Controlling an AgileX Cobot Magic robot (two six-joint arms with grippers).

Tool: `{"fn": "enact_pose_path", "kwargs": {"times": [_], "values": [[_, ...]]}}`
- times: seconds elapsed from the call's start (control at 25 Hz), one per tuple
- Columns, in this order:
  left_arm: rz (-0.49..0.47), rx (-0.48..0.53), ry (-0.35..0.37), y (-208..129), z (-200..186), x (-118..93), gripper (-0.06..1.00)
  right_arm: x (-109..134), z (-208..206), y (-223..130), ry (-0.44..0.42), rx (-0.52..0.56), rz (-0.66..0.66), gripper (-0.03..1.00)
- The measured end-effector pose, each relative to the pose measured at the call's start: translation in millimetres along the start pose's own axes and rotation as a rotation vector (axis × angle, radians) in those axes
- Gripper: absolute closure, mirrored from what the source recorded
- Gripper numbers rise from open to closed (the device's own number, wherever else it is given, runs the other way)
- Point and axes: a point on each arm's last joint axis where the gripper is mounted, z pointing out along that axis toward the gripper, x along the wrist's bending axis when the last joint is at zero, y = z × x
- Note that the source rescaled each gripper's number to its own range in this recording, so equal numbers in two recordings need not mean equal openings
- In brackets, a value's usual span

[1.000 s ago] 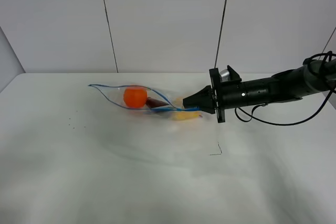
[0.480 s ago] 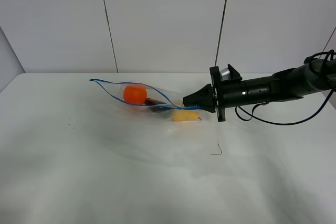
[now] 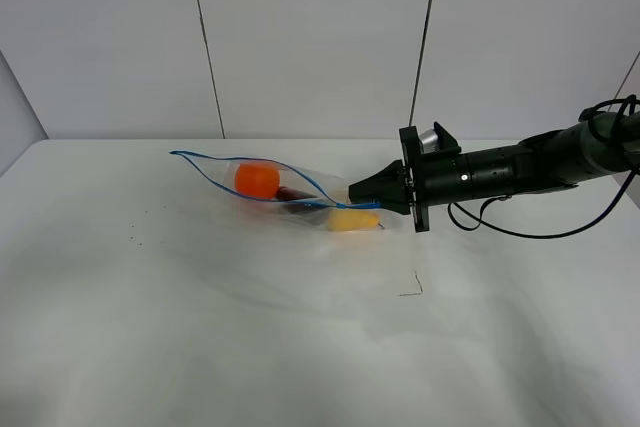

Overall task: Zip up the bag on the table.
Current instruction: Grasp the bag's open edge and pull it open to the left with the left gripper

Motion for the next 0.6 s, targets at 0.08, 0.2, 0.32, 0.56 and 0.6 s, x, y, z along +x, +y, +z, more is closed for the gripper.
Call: {"fn": "enact_pose_path", "kwargs": {"times": [0.08,0.2,0.32,0.56,0.6], "values": [[0.042,0.028,-0.007,26.0,7.9,0.2,-0.05,0.0,0.0,0.0,0.000,0.000,0.000,0.97],[0.130,0.098,-0.016,58.8,28.8,0.8,-0.05,0.0,0.0,0.0,0.000,0.000,0.000,0.97],[0.206,0.178,-0.038,80.6,62.4,0.2,-0.03,0.0,0.0,0.0,0.000,0.000,0.000,0.97],[0.404,0.295,-0.087,89.9,143.8,-1.6,-0.02,0.0,0.0,0.0,0.000,0.000,0.000,0.97],[0.450,0.297,-0.097,90.1,156.0,-2.5,-0.02,0.0,0.0,0.0,0.000,0.000,0.000,0.97]]}}
